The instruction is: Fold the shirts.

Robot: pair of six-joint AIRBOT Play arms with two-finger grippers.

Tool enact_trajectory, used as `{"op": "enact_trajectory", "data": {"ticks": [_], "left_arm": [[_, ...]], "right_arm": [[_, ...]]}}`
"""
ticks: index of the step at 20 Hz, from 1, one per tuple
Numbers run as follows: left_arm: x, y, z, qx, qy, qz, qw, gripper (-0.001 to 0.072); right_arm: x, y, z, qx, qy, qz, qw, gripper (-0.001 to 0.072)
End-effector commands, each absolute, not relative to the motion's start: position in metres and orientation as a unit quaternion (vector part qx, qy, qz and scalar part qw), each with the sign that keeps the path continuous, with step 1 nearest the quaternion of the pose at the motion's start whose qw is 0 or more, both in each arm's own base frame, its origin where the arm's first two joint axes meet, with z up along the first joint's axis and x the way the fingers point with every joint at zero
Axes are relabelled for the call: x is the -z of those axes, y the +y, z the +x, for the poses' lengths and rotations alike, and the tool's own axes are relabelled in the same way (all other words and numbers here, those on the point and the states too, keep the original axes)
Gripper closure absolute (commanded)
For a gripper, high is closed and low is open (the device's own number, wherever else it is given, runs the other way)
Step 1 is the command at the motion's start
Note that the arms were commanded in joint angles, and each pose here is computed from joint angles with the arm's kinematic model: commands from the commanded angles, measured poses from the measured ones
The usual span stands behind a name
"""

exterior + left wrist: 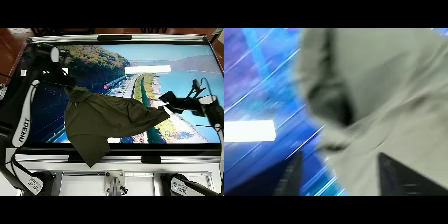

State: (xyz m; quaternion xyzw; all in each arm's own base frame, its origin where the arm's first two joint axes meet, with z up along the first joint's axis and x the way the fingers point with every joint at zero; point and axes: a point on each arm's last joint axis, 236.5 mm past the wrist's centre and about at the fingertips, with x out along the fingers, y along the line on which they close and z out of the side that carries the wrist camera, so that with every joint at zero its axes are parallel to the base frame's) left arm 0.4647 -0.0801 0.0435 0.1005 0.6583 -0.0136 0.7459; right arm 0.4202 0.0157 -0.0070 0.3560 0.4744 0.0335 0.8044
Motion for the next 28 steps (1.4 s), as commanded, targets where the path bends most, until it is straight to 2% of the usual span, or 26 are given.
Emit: {"op": "enact_trajectory", "data": {"ticks": [1, 2, 3, 5, 8, 12, 13, 14, 16, 19, 21, 25, 27, 28], "left_arm": [[-0.084, -0.043, 0.426, 0.017, 0.681, 0.024, 0.732, 0.0225], [-0.092, -0.042, 0.415, 0.021, 0.681, -0.018, 0.731, 0.0084], [-0.096, -0.040, 0.399, 0.027, 0.687, -0.051, 0.724, 0.0001], [-0.089, -0.034, 0.366, 0.037, 0.698, -0.071, 0.711, 0.0000], [-0.055, -0.027, 0.322, 0.029, 0.680, -0.132, 0.721, 0.0004], [0.018, -0.047, 0.240, 0.053, 0.701, -0.250, 0.666, 0.0005], [0.031, -0.054, 0.233, 0.060, 0.695, -0.273, 0.662, 0.0040], [0.044, -0.060, 0.231, 0.063, 0.690, -0.294, 0.659, 0.0124], [0.064, -0.070, 0.232, 0.063, 0.680, -0.316, 0.658, 0.0124], [0.087, -0.075, 0.228, 0.065, 0.689, -0.302, 0.656, 0.0126], [0.098, -0.082, 0.227, 0.080, 0.700, -0.291, 0.647, 0.0184], [0.105, -0.105, 0.241, 0.110, 0.688, -0.317, 0.644, 0.0219], [0.109, -0.104, 0.253, 0.100, 0.673, -0.320, 0.659, 0.0288], [0.109, -0.102, 0.259, 0.093, 0.665, -0.325, 0.666, 0.0392]], "right_arm": [[-0.045, -0.039, 0.406, -0.021, 0.479, 0.267, 0.836, 0.0083], [-0.051, -0.061, 0.395, 0.001, 0.488, 0.242, 0.839, 0.0083], [-0.052, -0.078, 0.383, 0.020, 0.498, 0.230, 0.836, 0.0083], [-0.044, -0.096, 0.356, 0.025, 0.531, 0.232, 0.815, 0.0083], [-0.028, -0.099, 0.330, 0.013, 0.570, 0.251, 0.782, 0.0084], [-0.010, -0.093, 0.323, 0.014, 0.579, 0.263, 0.772, 0.0084], [-0.005, -0.091, 0.320, 0.013, 0.584, 0.266, 0.767, 0.0083], [-0.001, -0.088, 0.317, 0.012, 0.589, 0.269, 0.762, 0.0083], [0.004, -0.085, 0.311, 0.010, 0.598, 0.275, 0.753, 0.0084], [0.004, -0.084, 0.310, 0.014, 0.600, 0.282, 0.749, 0.0084], [0.004, -0.083, 0.310, 0.018, 0.600, 0.287, 0.747, 0.0084], [0.004, -0.083, 0.310, 0.030, 0.599, 0.302, 0.741, 0.0083], [0.004, -0.083, 0.309, 0.034, 0.600, 0.309, 0.737, 0.0084], [0.004, -0.082, 0.308, 0.033, 0.603, 0.309, 0.735, 0.0083]]}}
